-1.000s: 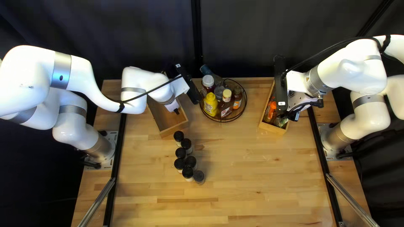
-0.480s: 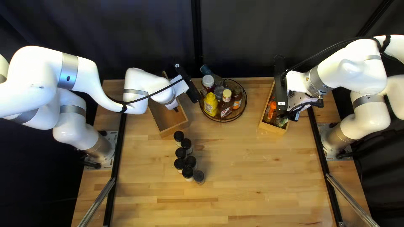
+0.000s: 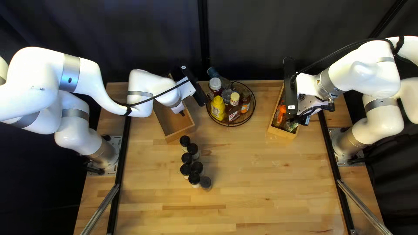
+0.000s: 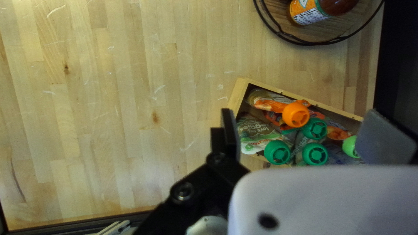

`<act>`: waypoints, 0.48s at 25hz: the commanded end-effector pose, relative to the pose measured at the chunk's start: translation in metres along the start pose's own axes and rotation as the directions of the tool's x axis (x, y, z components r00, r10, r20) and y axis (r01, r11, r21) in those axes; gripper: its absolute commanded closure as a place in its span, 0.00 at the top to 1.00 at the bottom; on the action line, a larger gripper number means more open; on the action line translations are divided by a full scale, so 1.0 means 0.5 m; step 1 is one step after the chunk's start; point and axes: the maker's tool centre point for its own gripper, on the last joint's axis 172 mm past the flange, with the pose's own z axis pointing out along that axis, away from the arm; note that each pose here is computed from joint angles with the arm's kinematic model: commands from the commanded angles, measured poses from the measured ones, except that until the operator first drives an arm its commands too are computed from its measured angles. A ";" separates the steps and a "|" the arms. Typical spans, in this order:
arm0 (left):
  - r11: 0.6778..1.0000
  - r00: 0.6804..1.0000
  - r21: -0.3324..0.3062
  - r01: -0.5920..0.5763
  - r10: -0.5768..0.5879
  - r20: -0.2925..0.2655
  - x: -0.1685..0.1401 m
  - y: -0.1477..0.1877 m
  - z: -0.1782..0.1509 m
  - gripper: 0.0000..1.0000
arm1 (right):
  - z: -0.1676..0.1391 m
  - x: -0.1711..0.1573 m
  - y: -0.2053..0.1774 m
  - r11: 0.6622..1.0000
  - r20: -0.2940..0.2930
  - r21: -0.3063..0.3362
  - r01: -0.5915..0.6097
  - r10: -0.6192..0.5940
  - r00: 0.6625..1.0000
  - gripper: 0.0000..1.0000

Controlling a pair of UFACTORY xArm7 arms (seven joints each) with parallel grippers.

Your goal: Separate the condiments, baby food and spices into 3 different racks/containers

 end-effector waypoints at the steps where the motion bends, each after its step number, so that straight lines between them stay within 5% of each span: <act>1: 1.000 1.000 -0.003 0.003 -0.003 0.015 0.005 0.006 0.015 0.94 | 0.000 0.000 0.000 1.000 0.000 0.000 0.000 0.000 1.000 1.00; 12: 0.999 1.000 -0.019 -0.028 0.029 0.012 -0.001 0.040 -0.053 1.00 | 0.000 0.000 0.000 1.000 0.000 0.000 0.000 0.000 1.000 1.00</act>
